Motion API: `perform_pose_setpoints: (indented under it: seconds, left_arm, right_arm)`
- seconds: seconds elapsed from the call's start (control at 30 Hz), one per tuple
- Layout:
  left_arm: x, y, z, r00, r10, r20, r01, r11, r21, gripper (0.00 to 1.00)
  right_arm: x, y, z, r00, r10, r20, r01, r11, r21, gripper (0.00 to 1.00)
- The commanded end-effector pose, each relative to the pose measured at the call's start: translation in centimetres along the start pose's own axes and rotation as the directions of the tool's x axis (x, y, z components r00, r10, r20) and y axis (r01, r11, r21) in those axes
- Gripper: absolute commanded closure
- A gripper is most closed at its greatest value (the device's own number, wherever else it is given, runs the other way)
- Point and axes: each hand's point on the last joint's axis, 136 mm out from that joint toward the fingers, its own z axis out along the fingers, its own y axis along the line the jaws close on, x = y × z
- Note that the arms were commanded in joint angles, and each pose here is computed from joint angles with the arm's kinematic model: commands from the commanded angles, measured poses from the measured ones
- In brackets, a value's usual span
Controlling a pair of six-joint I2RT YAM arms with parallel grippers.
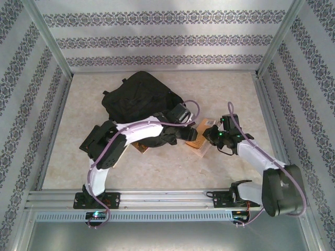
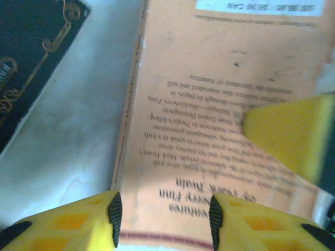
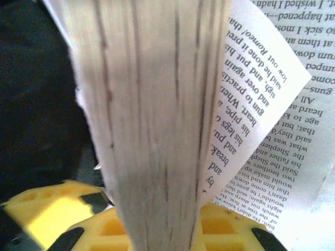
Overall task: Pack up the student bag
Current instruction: Pick up the book from the center of the table, then pass the book.
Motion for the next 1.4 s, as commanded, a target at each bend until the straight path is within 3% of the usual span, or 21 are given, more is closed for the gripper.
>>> perform_pose_setpoints:
  seconds: [0.0, 0.2, 0.4, 0.57, 0.67, 0.83, 0.93, 1.03, 1.37]
  left_arm:
    - [-3.5, -3.0, -6.6, 0.991, 0.046, 0.126, -0.049, 0.999, 0.018, 0.47]
    - [-5.7, -3.7, -13.8, 0.964, 0.087, 0.251, -0.091, 0.996, 0.004, 0.4]
    - [-5.9, -1.0, -18.3, 0.955, 0.102, 0.279, -0.1, 0.995, -0.02, 0.31]
    - [-5.2, -2.3, -20.4, 0.944, 0.098, 0.316, -0.161, 0.971, 0.179, 0.24]
    - [-4.7, -3.0, -20.9, 0.94, 0.125, 0.318, -0.198, 0.957, 0.21, 0.22]
    - [-4.7, -3.7, -21.3, 0.946, 0.039, 0.323, -0.166, 0.912, 0.375, 0.23]
    - [-5.3, -4.5, -22.2, 0.935, -0.026, 0.354, -0.164, 0.852, 0.497, 0.28]
    - [-5.6, -5.4, -23.1, 0.926, -0.059, 0.372, -0.182, 0.793, 0.581, 0.39]
    - [-6.2, -6.3, -24.7, 0.913, -0.105, 0.394, -0.206, 0.713, 0.67, 0.93]
  right_arm:
    - [-1.6, 2.3, -2.4, 0.986, -0.135, 0.097, 0.134, 0.991, 0.014, 0.93]
    - [-1.5, 7.9, -6.2, 0.943, -0.28, 0.178, 0.305, 0.943, -0.135, 0.95]
    - [0.0, 14.6, -10.0, 0.884, -0.406, 0.233, 0.466, 0.811, -0.355, 1.0]
    - [2.8, 19.0, -12.7, 0.817, -0.507, 0.274, 0.571, 0.645, -0.508, 1.0]
    - [4.3, 20.9, -13.6, 0.8, -0.542, 0.258, 0.577, 0.575, -0.58, 1.0]
    - [6.8, 23.0, -14.9, 0.768, -0.594, 0.24, 0.574, 0.471, -0.67, 1.0]
    - [7.8, 23.6, -15.1, 0.755, -0.613, 0.232, 0.57, 0.439, -0.695, 1.0]
    - [7.5, 23.3, -14.6, 0.764, -0.603, 0.231, 0.573, 0.468, -0.673, 1.0]
    - [4.8, 21.5, -12.5, 0.813, -0.534, 0.234, 0.559, 0.602, -0.57, 0.99]
